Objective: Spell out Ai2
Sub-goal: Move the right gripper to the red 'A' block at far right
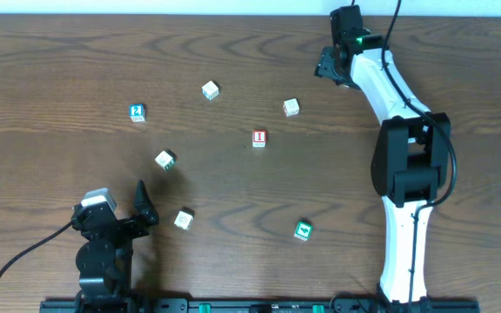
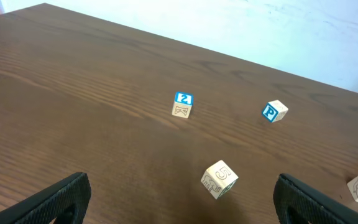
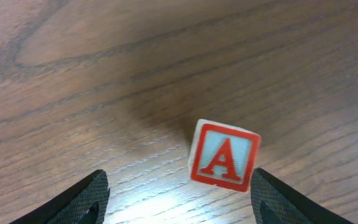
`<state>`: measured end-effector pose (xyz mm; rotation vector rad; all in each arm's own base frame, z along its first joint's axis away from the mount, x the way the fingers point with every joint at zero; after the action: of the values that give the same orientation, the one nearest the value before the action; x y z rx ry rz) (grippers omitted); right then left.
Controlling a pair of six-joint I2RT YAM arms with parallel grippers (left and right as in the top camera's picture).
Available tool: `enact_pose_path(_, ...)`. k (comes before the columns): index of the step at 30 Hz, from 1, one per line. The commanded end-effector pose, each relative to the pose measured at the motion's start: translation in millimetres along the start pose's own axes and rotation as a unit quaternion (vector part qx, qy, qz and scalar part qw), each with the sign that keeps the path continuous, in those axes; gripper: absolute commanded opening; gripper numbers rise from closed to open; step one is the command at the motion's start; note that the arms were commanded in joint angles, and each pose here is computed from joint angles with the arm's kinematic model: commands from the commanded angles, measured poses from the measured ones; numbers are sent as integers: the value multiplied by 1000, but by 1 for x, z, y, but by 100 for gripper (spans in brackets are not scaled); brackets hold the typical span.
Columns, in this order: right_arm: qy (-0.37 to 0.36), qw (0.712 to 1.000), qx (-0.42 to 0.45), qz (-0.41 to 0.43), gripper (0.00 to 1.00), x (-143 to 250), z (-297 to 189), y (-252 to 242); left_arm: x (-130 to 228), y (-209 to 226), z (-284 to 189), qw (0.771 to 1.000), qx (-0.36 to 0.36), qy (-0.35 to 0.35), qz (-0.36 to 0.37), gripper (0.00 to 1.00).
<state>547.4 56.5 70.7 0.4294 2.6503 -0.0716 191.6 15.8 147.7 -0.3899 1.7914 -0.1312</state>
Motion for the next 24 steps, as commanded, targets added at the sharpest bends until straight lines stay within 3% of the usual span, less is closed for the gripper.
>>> enact_pose_path(1, -4, 1000, -4, 25, 73, -9, -1, -6, 10, 4, 3, 1000, -7, 12, 0, 95)
enact_pose_path(24, 6, 999, 12, 46, 68, -9, 1, -18, 10, 4, 3, 1000, -7, 12, 0, 95)
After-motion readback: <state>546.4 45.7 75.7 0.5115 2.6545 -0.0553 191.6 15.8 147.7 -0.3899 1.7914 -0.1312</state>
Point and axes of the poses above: each gripper's point midway between its finger pads, its own z axis out along the fingers, its own y axis along the line the jaws close on, x = y × z, the point moved 4 cm from there along -z, back along the fingers, and after that the axes turned 5 degrees about -z, right-handed, at the moved point
